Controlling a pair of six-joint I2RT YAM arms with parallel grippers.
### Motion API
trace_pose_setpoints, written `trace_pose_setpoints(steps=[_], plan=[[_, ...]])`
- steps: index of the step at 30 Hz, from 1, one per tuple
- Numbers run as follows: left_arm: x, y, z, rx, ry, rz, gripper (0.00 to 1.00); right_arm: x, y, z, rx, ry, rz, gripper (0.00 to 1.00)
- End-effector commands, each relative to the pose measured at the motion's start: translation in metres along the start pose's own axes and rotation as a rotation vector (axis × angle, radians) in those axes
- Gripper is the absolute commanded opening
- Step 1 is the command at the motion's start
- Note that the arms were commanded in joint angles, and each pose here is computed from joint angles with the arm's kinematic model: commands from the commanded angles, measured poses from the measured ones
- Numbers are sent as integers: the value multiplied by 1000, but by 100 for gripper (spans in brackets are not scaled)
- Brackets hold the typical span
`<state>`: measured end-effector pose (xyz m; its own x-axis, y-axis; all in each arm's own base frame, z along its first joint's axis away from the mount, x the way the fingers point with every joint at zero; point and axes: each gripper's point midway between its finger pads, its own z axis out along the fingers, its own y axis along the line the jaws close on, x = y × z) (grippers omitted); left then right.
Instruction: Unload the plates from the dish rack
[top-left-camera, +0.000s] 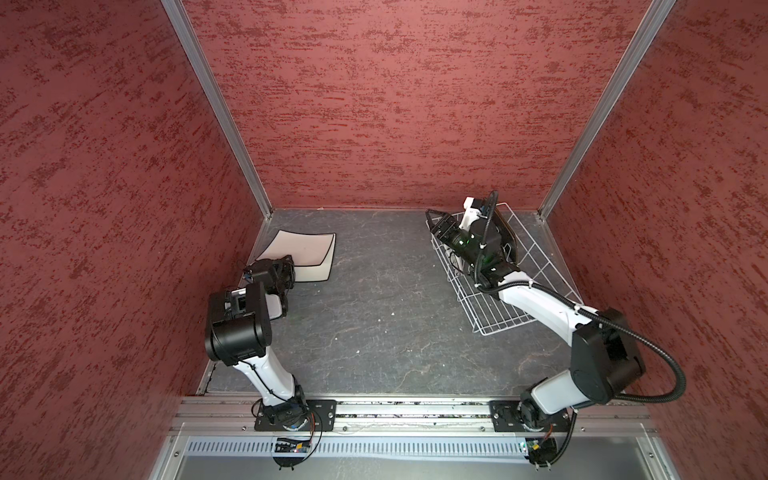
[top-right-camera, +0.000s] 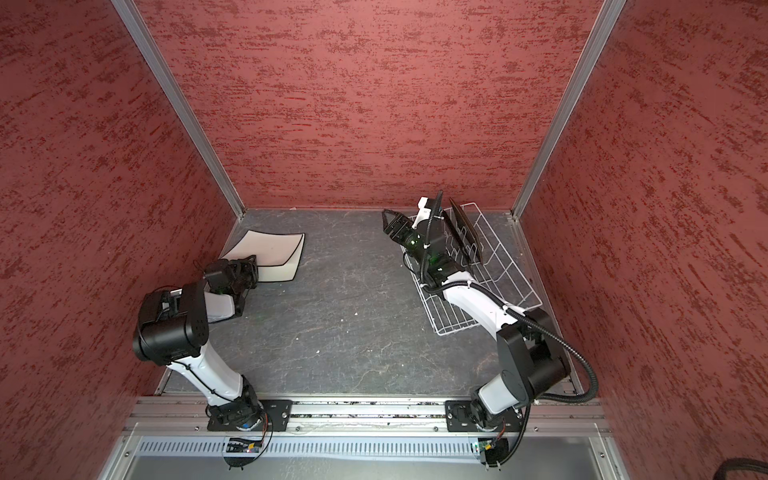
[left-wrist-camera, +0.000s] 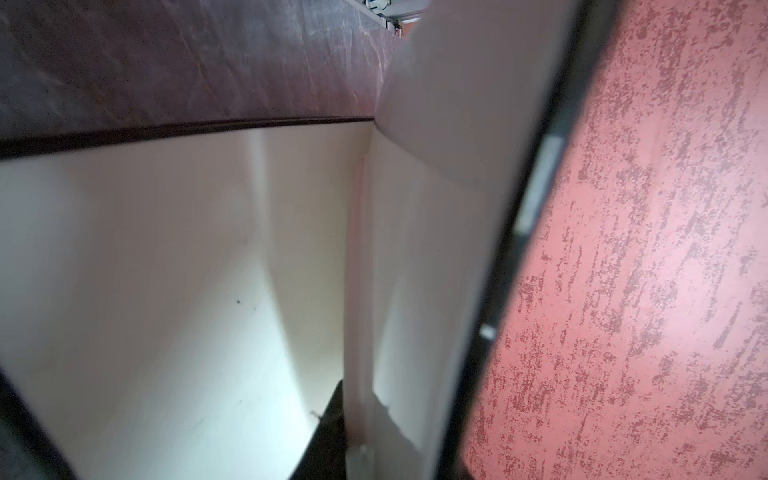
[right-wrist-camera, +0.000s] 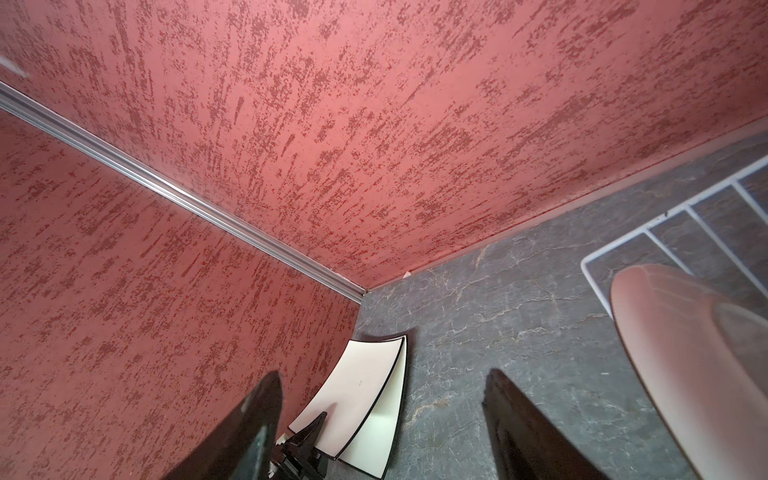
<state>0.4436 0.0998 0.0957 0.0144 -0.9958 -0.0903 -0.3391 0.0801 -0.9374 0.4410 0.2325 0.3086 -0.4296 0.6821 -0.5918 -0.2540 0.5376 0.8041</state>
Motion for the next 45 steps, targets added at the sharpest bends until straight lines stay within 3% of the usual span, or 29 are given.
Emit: trace_pose_setpoints(steps=[1, 15, 24, 30, 45], plan=[[-3, -38, -4, 99, -11, 52, 38, -11, 12, -9, -43, -26, 3, 77], [4, -24, -9, 70, 13, 36, 59, -10, 16, -16, -56, -17, 17, 78], [3, -13, -11, -60, 33, 70, 68, -15, 23, -31, -79, -37, 30, 78], [8, 3, -11, -134, 63, 60, 80, -15, 22, -40, -82, -48, 35, 78], [12, 7, -18, -175, 79, 77, 87, -14, 18, -50, -77, -60, 42, 78]])
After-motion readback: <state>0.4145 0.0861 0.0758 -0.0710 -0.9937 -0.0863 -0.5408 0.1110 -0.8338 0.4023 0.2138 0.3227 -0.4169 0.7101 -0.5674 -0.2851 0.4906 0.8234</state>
